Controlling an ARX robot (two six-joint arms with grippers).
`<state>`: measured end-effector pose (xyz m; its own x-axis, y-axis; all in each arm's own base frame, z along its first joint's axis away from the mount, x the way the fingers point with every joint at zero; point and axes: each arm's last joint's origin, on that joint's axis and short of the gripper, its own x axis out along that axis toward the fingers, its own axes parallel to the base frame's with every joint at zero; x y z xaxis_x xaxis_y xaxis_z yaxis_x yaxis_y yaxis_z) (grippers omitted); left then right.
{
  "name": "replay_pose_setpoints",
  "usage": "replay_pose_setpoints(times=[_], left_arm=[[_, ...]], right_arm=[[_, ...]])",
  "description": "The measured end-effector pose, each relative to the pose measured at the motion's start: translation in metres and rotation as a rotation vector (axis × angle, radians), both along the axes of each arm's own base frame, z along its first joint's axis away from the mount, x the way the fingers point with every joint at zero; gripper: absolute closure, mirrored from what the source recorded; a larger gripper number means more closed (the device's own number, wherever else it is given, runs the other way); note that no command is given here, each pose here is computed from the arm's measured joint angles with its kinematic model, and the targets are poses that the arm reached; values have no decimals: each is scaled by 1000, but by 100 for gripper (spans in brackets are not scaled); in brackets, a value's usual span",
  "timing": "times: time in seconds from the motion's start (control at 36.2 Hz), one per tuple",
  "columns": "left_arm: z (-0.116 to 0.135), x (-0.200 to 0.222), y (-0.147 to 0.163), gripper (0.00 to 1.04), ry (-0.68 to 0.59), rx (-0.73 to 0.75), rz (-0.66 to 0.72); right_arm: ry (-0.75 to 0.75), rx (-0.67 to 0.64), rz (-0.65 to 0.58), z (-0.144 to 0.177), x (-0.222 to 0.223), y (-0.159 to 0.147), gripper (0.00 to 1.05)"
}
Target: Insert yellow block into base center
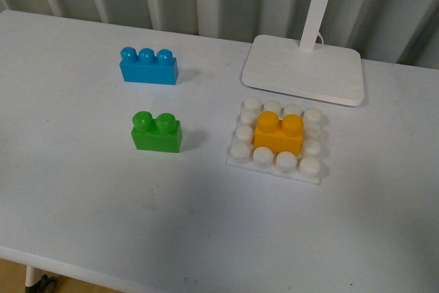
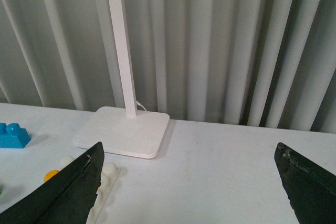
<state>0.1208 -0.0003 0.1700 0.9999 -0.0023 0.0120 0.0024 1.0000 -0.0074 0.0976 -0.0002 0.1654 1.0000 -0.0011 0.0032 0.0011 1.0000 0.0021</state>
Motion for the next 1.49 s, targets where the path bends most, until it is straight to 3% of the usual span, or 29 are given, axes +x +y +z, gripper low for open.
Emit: replay_pose_setpoints(times=[1.0, 1.16, 1.27, 1.49], left_arm=[[-3, -23, 0, 99, 4, 0, 0], [-3, -23, 0, 72, 4, 0, 0], [-3, -23, 0, 45, 5, 0, 0], [-3, -23, 0, 11, 4, 0, 0]], right_arm=[[0, 0, 0, 0, 0, 0, 9], [0, 0, 0, 0, 0, 0, 9], [0, 0, 0, 0, 0, 0, 9], [0, 0, 0, 0, 0, 0, 9]])
